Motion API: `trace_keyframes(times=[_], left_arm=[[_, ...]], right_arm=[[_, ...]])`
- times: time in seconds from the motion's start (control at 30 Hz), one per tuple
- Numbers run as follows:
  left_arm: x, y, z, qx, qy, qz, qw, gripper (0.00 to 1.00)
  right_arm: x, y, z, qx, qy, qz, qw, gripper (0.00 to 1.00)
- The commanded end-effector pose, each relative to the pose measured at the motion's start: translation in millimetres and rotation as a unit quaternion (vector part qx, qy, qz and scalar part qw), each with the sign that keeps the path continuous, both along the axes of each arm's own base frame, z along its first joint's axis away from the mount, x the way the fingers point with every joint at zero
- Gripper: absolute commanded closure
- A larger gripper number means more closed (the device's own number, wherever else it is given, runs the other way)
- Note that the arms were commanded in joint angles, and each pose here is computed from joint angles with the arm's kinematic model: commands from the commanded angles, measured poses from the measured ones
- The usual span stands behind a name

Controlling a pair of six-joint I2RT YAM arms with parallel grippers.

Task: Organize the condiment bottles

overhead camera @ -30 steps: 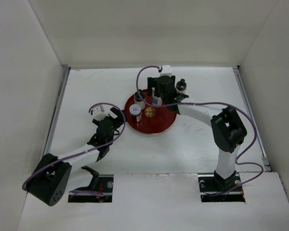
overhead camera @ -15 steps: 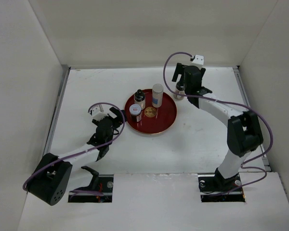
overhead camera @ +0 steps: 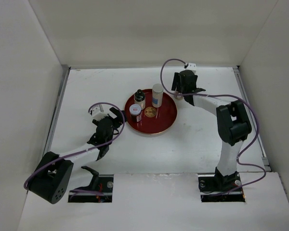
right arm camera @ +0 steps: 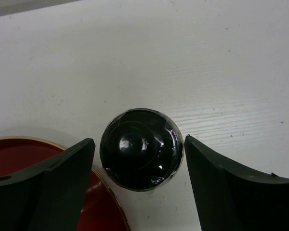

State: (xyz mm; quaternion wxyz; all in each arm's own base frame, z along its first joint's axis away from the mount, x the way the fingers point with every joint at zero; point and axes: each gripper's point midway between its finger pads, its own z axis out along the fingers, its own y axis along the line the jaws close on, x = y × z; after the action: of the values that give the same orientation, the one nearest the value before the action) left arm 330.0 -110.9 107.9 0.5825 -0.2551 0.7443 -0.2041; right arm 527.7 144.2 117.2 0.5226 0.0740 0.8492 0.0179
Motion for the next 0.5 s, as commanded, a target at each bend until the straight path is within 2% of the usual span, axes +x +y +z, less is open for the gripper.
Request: trace_keyframes(times=[0.0,0.07,0.2,0.3,0.47], left_arm=[[4.9,-2.8,13.9,-0.018,-0.023,-0.002,1.0,0.1],[4.9,-2.8,16.4,-0.02,-0.026,-0.002,0.999,0.1],[5.1,-2.3,13.8,-0.018,-0.023,-0.001,1.0,0.1],[4.7,-2.4,16.1,-0.02,-0.027,-0.002,0.999,0.1],[4.5,2.6,15.8,-0.019,-0.026,0.009,0.999,0.09]], right_arm=[[20.2,-7.7,38.3,0.025,-0.062,-0.024,0.997,0.27],[17.3,-9.0,46.7,0.026,-0.083,-0.029,0.996,0.35],[0.6,-18.4,72.7,0.031,-0.118,-0.035,0.992,0.43],[-22.7,-16.2,96.7,0.047,-0.139,-0.029,0.989,0.43],[-66.9,15.1,115.8,0.065,-0.149,0.018,0.986,0.43]])
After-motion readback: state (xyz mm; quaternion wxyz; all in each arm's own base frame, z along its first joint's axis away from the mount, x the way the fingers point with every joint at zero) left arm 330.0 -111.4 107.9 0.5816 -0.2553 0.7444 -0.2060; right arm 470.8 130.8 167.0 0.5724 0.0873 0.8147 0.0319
